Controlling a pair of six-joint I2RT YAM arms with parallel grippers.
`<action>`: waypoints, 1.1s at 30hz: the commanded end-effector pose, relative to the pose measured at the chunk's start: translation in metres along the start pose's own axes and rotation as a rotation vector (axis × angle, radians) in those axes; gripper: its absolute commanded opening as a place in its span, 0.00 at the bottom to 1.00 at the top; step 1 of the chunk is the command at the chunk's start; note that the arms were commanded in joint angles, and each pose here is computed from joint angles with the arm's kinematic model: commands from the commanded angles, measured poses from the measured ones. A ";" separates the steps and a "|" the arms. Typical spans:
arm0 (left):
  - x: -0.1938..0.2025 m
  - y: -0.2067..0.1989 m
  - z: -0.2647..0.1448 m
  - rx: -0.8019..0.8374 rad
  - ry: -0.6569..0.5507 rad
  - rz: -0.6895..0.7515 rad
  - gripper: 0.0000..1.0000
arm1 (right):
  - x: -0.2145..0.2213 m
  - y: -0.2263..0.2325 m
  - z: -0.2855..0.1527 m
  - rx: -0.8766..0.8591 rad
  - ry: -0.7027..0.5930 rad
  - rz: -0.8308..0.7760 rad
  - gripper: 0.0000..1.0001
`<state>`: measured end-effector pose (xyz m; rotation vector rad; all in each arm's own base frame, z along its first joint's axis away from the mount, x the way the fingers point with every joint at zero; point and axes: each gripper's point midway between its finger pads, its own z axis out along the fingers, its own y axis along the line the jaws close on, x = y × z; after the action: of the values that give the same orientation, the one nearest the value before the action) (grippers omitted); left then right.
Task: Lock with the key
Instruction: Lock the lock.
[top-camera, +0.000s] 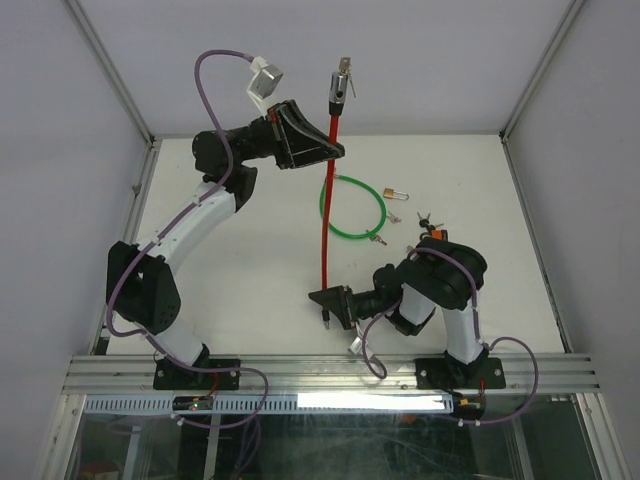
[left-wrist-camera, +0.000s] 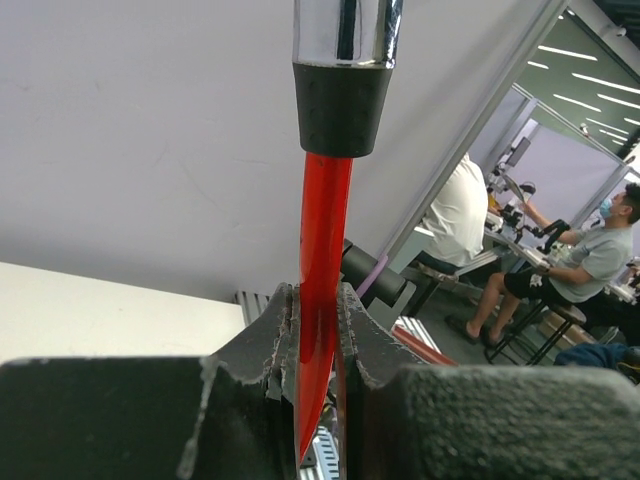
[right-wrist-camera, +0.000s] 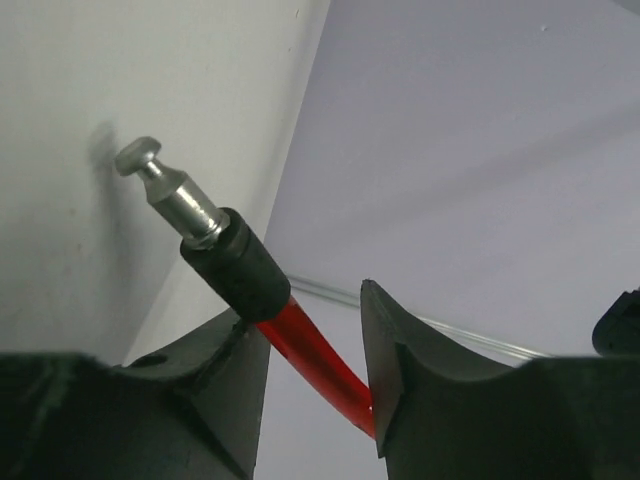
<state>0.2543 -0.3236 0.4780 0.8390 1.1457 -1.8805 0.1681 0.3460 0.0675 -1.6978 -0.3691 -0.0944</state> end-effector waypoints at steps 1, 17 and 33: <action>-0.024 -0.033 -0.003 0.043 -0.091 0.063 0.00 | -0.005 -0.059 0.000 0.127 0.038 -0.514 0.39; -0.031 0.012 -0.056 -0.082 -0.133 0.076 0.00 | -0.012 -0.170 -0.029 0.357 0.074 -0.216 0.00; 0.010 0.080 -0.082 -0.180 -0.088 0.239 0.00 | 0.011 -0.138 -0.028 -0.076 0.215 1.008 0.00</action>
<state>0.3393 -0.2722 0.4128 0.6523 1.1576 -1.6545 0.1133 0.3454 0.1845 -1.7162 0.0879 0.2625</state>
